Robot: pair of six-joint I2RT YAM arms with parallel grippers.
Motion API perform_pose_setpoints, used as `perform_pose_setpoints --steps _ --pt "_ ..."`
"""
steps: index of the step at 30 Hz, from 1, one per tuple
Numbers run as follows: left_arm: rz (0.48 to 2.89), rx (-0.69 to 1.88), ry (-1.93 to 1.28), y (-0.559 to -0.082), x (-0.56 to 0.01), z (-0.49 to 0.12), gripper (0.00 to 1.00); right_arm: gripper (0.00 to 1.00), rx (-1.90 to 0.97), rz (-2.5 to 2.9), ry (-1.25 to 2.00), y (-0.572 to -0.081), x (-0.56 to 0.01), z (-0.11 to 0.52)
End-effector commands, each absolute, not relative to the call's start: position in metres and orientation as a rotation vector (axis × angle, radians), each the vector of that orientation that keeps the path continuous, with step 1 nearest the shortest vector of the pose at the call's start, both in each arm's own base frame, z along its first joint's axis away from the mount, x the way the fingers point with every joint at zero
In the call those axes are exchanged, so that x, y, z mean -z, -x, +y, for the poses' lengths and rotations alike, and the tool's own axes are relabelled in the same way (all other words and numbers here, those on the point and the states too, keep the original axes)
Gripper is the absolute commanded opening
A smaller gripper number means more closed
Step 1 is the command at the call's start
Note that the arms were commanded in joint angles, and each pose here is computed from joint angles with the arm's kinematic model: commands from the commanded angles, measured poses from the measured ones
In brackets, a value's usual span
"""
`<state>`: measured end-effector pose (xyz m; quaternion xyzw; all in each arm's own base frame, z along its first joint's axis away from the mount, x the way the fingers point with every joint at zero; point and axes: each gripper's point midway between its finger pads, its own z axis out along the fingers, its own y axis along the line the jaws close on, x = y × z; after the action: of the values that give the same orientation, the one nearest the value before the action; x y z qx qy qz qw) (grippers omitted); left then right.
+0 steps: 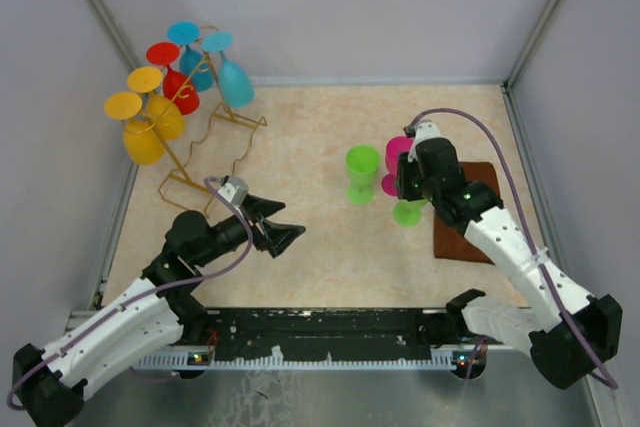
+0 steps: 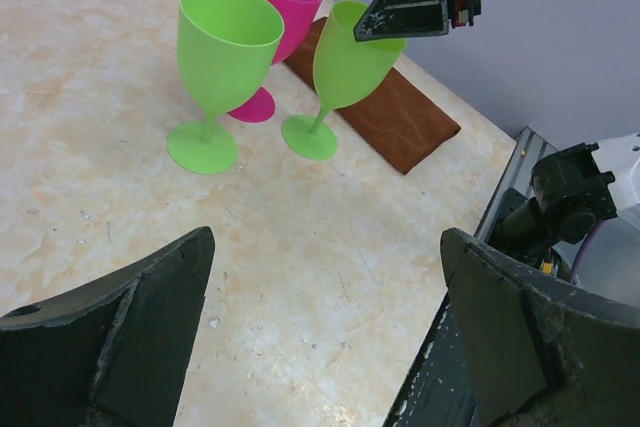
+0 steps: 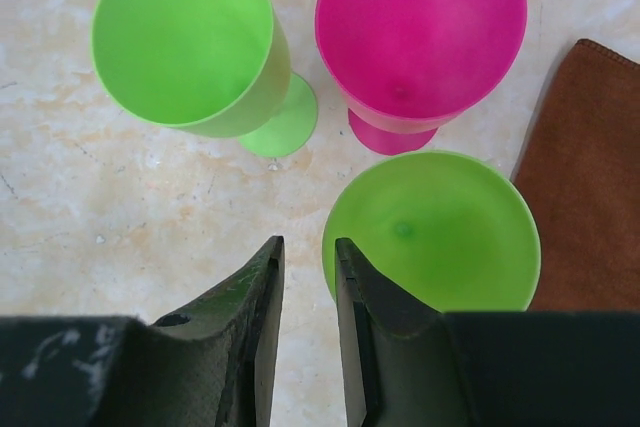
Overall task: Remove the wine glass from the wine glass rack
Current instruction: Place the wine glass at the center of the board.
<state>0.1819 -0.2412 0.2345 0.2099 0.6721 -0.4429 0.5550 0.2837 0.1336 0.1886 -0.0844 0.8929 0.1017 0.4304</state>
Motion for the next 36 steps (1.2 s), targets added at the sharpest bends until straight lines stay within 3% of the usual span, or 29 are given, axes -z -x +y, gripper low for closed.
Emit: perform_pose_setpoints --steps 1,4,9,13,15,23,30,36 --pt "1.546 1.049 -0.498 -0.183 -0.253 -0.241 0.99 0.29 -0.323 2.119 0.173 -0.284 -0.218 0.138" --pt "1.546 1.051 -0.515 -0.181 -0.253 -0.242 1.0 0.3 -0.388 2.031 0.129 -0.279 -0.236 0.139" --pt "1.594 1.035 -0.566 -0.18 -0.251 -0.245 1.0 0.44 -0.554 1.773 0.051 -0.257 -0.277 0.136" --pt "1.619 1.008 -0.547 -0.187 -0.251 -0.245 1.0 0.68 -0.661 1.654 -0.04 -0.239 -0.287 0.13" --pt "1.611 1.005 -0.542 -0.189 -0.254 -0.246 1.0 0.74 -0.723 1.6 -0.057 -0.229 -0.293 0.131" --pt "1.624 0.991 -0.546 -0.208 -0.276 -0.26 1.0 0.88 -0.92 1.349 -0.068 -0.197 -0.325 0.131" --pt "1.704 0.925 -0.542 -0.272 -0.325 -0.291 0.99 0.91 -0.945 1.283 -0.05 -0.191 -0.337 0.13" --pt "1.708 1.139 -0.445 -0.315 -0.377 -0.281 0.99 0.99 -0.935 1.327 -0.003 -0.184 -0.335 0.133"
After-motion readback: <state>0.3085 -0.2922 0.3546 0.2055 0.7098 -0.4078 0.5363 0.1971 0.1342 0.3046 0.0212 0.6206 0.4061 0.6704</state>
